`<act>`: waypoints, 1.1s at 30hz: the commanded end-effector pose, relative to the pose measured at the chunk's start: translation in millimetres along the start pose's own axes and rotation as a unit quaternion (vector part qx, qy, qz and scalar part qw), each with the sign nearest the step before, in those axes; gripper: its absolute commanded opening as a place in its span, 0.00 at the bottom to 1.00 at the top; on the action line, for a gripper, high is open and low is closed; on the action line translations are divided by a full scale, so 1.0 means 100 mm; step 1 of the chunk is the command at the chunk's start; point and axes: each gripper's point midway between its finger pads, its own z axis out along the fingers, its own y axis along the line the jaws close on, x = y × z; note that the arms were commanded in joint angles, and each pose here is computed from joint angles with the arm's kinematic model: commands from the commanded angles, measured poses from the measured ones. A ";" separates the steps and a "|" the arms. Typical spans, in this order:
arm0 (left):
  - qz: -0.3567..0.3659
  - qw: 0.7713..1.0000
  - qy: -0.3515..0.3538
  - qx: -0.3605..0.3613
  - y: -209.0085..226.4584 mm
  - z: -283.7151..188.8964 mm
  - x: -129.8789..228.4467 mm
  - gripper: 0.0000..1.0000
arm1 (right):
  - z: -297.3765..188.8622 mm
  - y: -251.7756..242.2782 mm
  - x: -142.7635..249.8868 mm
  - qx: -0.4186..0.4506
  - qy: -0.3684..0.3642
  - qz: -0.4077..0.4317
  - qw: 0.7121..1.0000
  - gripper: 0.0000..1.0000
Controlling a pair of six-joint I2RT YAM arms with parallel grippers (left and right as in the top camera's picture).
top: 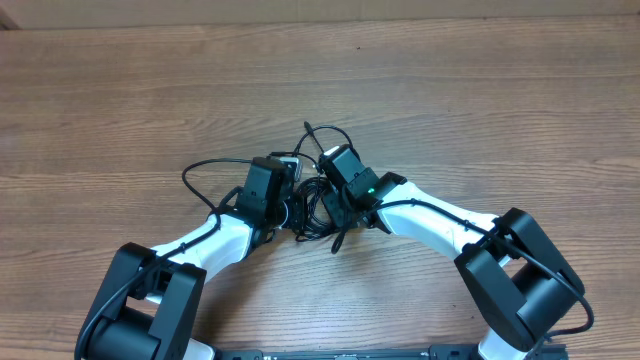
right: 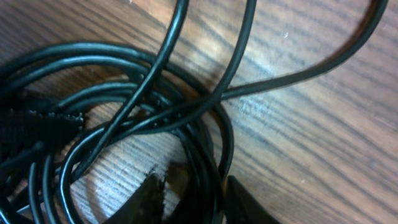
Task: Untangle cables
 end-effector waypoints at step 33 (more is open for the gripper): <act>-0.023 0.998 0.034 -0.055 0.26 0.08 0.27 0.06 | -0.83 0.67 0.09 -0.500 0.051 0.085 0.860 0.04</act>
